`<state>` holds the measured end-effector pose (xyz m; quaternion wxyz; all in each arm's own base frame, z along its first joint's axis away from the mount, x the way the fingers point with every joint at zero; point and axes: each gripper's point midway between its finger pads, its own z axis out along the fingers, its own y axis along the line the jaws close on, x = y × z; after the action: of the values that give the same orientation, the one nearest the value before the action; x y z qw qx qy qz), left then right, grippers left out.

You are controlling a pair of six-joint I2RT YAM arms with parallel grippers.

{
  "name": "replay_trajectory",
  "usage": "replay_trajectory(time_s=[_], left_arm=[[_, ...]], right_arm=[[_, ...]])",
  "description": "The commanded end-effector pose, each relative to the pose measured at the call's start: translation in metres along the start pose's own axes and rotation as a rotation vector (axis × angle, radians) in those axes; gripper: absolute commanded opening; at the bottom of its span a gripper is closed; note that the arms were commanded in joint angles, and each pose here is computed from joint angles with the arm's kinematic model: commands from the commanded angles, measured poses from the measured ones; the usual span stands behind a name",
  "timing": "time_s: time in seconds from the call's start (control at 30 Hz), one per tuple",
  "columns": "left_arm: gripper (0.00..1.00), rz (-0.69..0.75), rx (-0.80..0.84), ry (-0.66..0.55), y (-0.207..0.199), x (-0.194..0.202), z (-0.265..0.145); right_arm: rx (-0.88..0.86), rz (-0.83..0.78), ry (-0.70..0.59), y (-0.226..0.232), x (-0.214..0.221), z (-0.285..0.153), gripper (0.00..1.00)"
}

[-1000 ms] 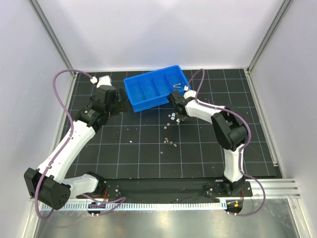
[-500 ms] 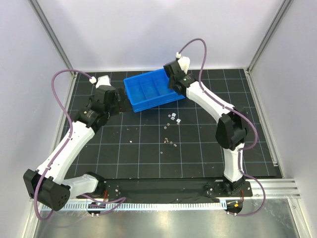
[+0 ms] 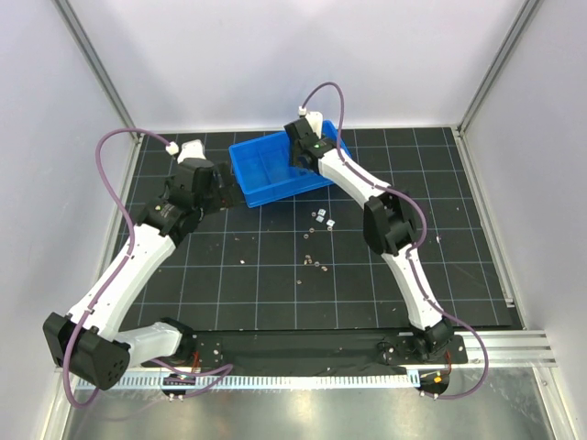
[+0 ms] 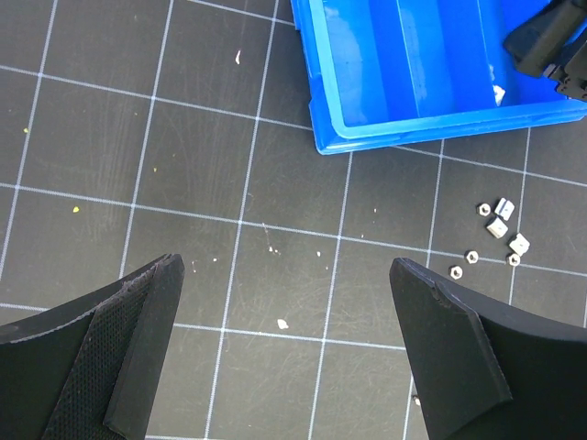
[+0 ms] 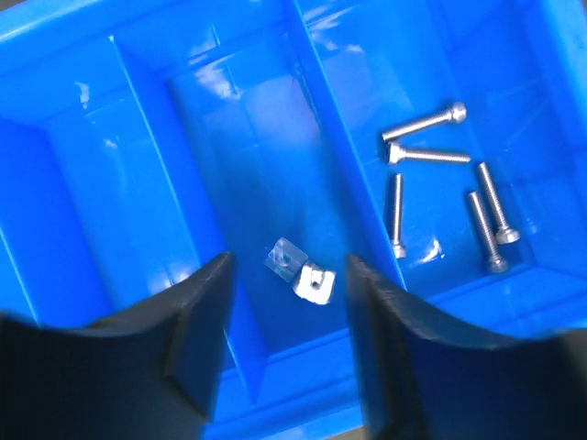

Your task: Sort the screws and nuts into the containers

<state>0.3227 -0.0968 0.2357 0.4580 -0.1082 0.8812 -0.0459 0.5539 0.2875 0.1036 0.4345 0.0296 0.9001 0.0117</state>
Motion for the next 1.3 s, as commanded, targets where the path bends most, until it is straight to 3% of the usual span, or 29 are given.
replay_trajectory(time_s=[0.0,0.1,0.2,0.23,0.3,0.33,0.5,0.77,0.97,1.27], left_arm=[[1.00,0.004,0.010,-0.050,0.000,-0.015,-0.012],[1.00,0.005,0.012,-0.051,0.000,-0.015,-0.013],[1.00,0.004,0.024,-0.048,-0.002,-0.014,-0.014],[1.00,0.004,0.029,-0.048,-0.003,-0.014,-0.015],[1.00,0.004,0.034,-0.050,-0.003,-0.015,-0.016],[1.00,0.003,0.032,-0.051,-0.003,-0.015,-0.016],[1.00,0.000,0.049,-0.046,-0.006,-0.014,-0.017],[1.00,0.000,0.062,-0.041,-0.008,-0.013,-0.017],[1.00,0.003,0.060,-0.040,-0.008,-0.013,-0.016],[1.00,0.007,0.042,-0.050,-0.004,-0.015,-0.017]], right_arm=[[-0.083,0.052,-0.125,0.013,-0.067,-0.038,0.66],[-0.158,0.055,-0.138,0.018,-0.088,-0.073,0.73],[-0.206,0.049,-0.129,0.011,-0.094,-0.112,0.73],[-0.192,0.019,-0.076,0.002,-0.070,-0.108,0.73],[-0.212,0.015,-0.087,-0.008,-0.071,-0.135,0.73],[-0.187,-0.012,-0.024,-0.020,-0.039,-0.130,0.73],[-0.170,-0.031,0.070,-0.051,0.021,-0.146,0.73],[0.052,0.056,0.193,-0.098,0.093,-0.130,0.70],[0.073,0.158,0.195,-0.094,0.113,-0.110,0.65],[0.092,0.143,0.270,-0.085,0.142,-0.088,0.61]])
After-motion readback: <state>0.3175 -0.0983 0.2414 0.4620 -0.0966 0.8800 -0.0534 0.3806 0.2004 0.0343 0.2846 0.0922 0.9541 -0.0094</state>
